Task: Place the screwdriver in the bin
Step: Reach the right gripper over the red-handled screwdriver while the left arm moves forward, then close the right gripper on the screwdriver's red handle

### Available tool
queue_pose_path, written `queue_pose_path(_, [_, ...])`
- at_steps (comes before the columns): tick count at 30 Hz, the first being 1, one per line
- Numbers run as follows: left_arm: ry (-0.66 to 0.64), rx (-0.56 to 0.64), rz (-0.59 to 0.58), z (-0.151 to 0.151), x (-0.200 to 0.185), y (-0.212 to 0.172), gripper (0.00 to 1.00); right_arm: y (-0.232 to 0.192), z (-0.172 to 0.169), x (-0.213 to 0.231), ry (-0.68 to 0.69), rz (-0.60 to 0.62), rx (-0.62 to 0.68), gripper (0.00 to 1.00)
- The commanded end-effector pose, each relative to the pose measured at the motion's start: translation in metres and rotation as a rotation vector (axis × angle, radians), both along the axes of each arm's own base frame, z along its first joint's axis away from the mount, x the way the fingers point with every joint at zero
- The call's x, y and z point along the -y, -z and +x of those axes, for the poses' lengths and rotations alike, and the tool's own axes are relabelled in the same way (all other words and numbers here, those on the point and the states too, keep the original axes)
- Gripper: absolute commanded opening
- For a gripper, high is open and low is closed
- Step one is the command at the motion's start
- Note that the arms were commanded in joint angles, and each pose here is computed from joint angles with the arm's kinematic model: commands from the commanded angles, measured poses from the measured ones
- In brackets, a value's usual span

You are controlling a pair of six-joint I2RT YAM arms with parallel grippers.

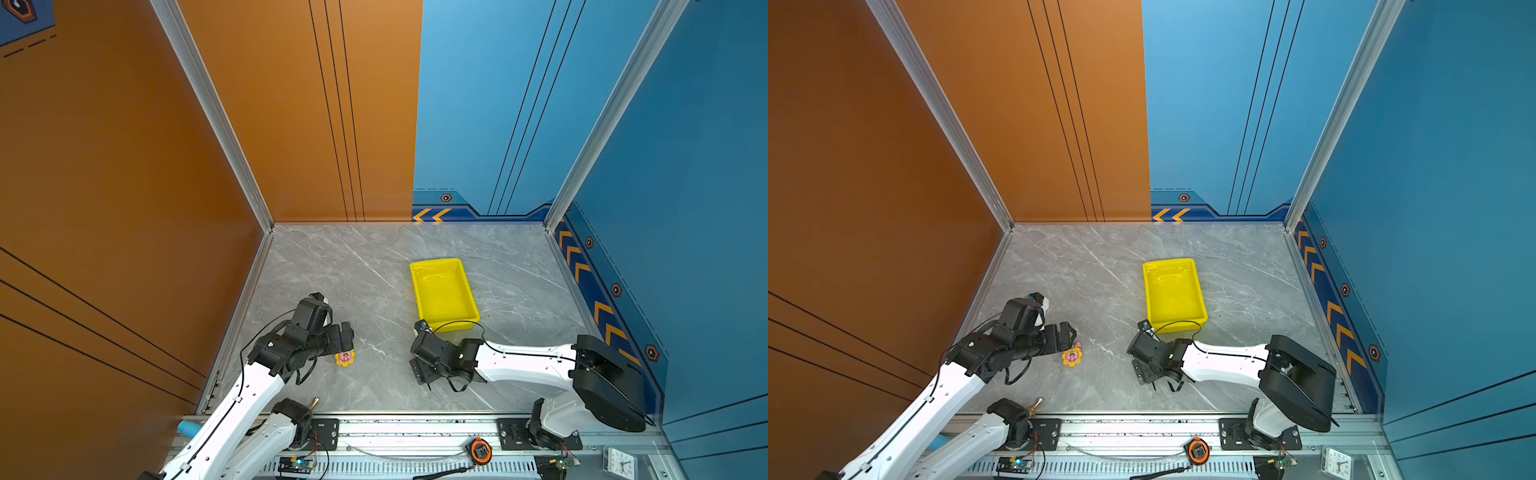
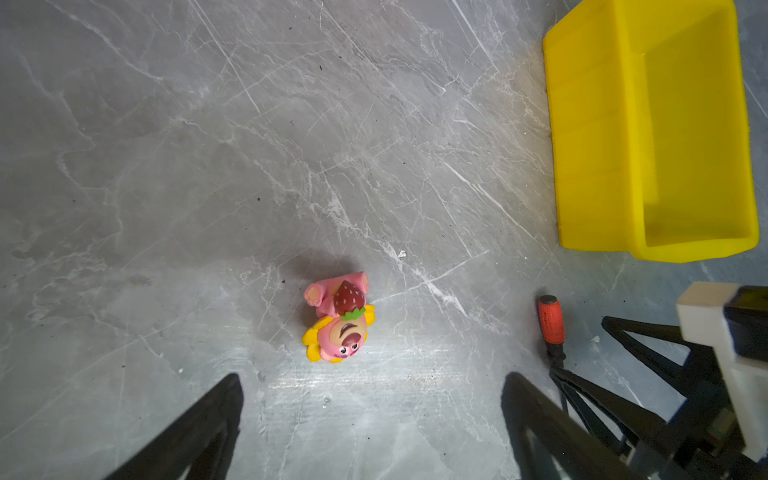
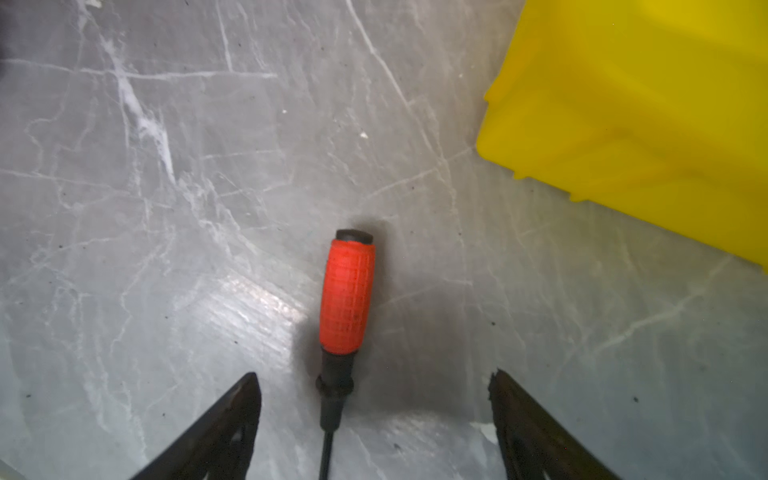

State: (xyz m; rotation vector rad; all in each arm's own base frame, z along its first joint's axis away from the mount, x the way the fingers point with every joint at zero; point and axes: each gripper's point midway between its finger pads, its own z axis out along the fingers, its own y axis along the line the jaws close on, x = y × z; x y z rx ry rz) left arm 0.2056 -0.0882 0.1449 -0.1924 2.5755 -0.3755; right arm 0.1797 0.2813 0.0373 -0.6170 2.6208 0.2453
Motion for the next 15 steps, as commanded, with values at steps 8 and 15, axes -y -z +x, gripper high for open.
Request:
queue_pose_path(8, [0.039, 0.007, -0.007, -0.009, 0.002, -0.006, 0.98, 0.008, 0.012, -0.03, 0.006, 0.019, -0.005, 0.65])
queue_pose_path(15, [0.034, 0.004, -0.001, -0.009, 0.0, -0.004, 0.98, 0.017, 0.013, -0.033, 0.011, -0.004, -0.013, 0.46])
